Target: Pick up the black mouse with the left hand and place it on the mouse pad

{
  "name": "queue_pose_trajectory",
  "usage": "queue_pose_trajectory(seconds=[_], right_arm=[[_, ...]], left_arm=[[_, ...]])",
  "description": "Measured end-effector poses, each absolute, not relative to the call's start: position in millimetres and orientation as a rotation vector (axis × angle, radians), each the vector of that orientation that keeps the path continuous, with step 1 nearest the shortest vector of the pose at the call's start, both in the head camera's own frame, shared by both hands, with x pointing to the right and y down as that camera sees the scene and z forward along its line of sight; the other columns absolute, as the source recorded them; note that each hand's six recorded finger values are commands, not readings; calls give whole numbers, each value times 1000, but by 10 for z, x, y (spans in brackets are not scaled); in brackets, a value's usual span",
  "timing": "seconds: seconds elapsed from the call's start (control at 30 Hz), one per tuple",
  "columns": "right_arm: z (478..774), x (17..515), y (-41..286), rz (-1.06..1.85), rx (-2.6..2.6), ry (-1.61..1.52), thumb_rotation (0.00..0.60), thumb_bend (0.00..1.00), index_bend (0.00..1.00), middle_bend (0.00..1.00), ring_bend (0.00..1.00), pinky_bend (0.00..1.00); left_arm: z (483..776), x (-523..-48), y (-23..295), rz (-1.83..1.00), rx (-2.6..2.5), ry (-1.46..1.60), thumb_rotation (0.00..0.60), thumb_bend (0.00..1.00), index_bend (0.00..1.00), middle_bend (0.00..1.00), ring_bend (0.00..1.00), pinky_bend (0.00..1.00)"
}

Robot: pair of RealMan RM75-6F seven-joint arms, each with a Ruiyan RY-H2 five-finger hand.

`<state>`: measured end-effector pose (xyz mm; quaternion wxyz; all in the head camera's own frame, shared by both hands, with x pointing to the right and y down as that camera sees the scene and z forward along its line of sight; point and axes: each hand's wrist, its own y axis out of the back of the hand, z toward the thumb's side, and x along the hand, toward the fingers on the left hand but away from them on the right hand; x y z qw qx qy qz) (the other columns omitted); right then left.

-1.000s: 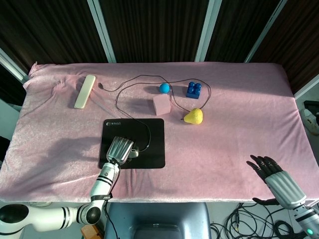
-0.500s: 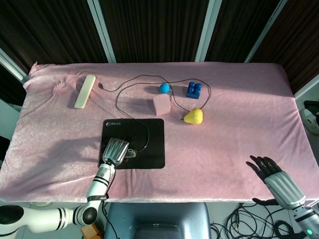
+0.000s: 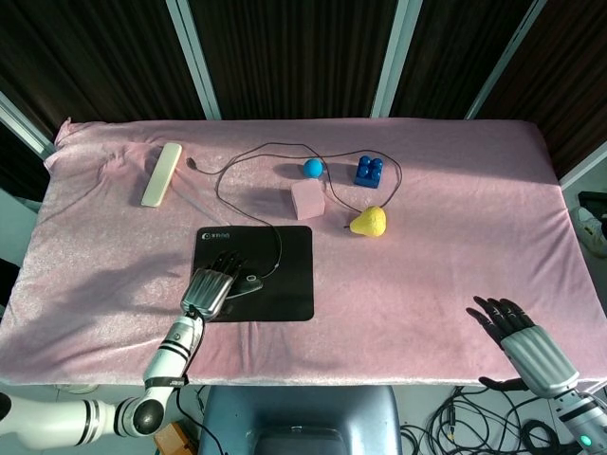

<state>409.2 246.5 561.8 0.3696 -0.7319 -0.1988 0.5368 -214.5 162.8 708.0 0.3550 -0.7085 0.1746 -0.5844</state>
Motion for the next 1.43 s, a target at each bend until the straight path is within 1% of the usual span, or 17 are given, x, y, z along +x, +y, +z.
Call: queue_pose_trajectory(seconds=[0.13,0.37,0.53,0.73,0.87,1.0,1.17,1.27,1.43], right_arm=[[5612,4094,2461,1377,-1876,-516,600,45,0,0,13,190],[5595,4101,2446,1373,-1876,-532,600,45,0,0,13,190],[5569,4110,2438,1367,-1872,-551,600,45,0,0,13,190],[5552,4123,2435,1362,-1865,-572,600,45,0,0,13,190],[5537,4132,2428,1360,-1856,-588,600,45,0,0,13,190],[5524,4143,2430,1359,-1843,-607,600,45,0,0,13,190],[5527,4164,2423,1376,-1822,-631,600,45,0,0,13,190],[5535,4163,2426,1385,-1813,-633,600,45,0,0,13,190],[5554,4151,2440,1394,-1807,-624,600,45,0,0,13,190]], left_arm=[[6935,-2390,1560,-1547,-1756,440,600,275,0,0,7,344],[6648,-3023,1387,-1636,-1603,485,600,279,0,0,7,316],[6407,-3496,1393,-1676,-1504,504,600,282,0,0,1,301],[6114,-3915,1613,-1681,-1389,579,600,287,0,0,1,285],[5956,-4150,1917,-1683,-1341,617,600,288,0,0,5,278],[5904,-4284,2223,-1682,-1353,651,600,289,7,4,9,277],[5925,-4362,2473,-1659,-1354,678,600,289,19,16,15,274],[5923,-4381,2542,-1651,-1371,707,600,289,21,19,18,273],[5856,-4409,2570,-1636,-1366,751,600,289,33,20,19,273]])
